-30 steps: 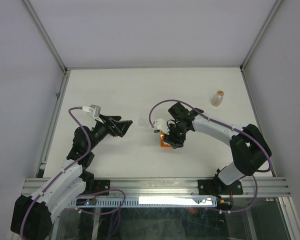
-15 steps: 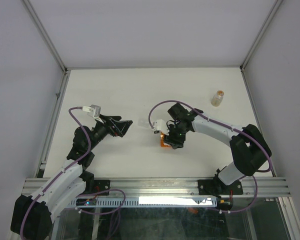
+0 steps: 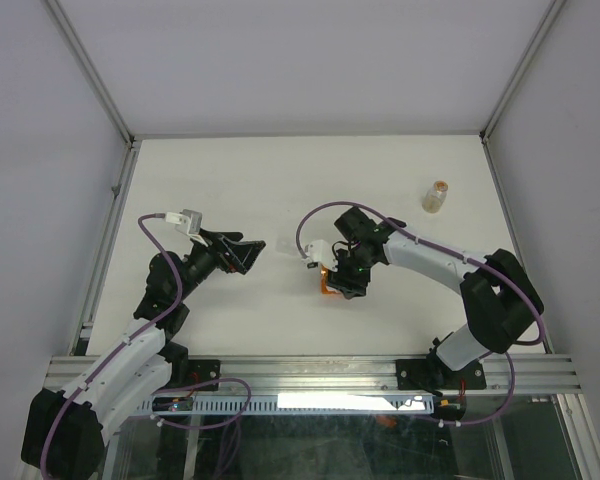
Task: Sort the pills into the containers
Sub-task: Pour the pill into the pill container.
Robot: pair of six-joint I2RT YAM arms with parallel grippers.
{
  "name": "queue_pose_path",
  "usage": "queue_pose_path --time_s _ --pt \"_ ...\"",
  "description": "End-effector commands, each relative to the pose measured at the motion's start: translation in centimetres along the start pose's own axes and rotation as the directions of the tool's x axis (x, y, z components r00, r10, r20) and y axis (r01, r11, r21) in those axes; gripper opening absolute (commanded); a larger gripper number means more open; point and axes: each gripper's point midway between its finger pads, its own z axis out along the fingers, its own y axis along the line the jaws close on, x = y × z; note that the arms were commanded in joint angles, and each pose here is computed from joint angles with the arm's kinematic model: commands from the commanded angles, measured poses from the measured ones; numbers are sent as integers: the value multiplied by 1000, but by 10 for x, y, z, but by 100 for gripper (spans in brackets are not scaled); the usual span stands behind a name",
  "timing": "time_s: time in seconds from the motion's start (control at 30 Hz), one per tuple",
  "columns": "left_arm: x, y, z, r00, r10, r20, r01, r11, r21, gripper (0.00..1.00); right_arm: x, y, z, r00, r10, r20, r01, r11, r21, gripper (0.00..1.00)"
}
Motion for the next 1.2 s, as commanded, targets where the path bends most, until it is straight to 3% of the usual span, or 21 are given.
queue_pose_path --time_s 0.0,0.1,0.2,0.27,0.33,0.43,0.53,0.6,0.67,0.77,0.83,0.93,1.0,1.1,1.17 --pt "-15 -5 2 998 40 51 -41 999 19 99 -17 -9 -10 998 -30 61 26 997 69 0" --pt "-15 -5 2 998 43 46 -44 999 21 99 -17 -3 -11 999 -13 42 12 1000 20 0" --pt "-15 -5 2 998 41 50 -42 999 20 99 -13 -12 -9 999 -28 38 24 996 83 0" --pt "-15 -5 2 998 42 46 -43 999 22 99 -22 -1 -16 998 -14 59 13 1000 19 0" --pt "-15 -5 3 998 41 48 -41 999 20 99 -17 -14 -14 998 -42 54 36 994 107 0" --pt "-14 -5 4 998 43 38 -44 999 24 99 -21 0 -16 998 -19 53 18 1000 20 0" --pt "-14 -5 4 998 40 41 -41 999 21 99 -19 -12 -15 998 -44 50 39 994 100 0" --pt "-14 -5 4 998 41 39 -42 999 22 99 -28 3 -19 997 -20 78 19 1000 11 0" --pt "-14 -4 4 998 39 43 -40 999 20 99 -18 -12 -14 998 -44 54 38 994 107 0" --pt "-13 -5 5 999 41 33 -42 999 23 99 -21 0 -16 998 -21 55 20 999 26 0" --pt "-13 -5 5 999 40 34 -41 999 23 99 -16 -10 -12 998 -36 46 32 995 92 0" --pt "-13 -5 5 999 42 30 -43 999 23 99 -26 1 -19 997 -24 72 22 1000 21 0" --pt "-13 -5 5 999 40 34 -41 999 22 99 -18 -11 -14 997 -49 54 43 993 106 0" --pt "-13 -5 5 999 42 32 -42 999 25 99 -25 4 -18 997 -25 70 25 1000 13 0" --pt "-13 -4 5 999 40 35 -41 999 22 99 -16 -12 -12 998 -48 47 43 993 107 0"
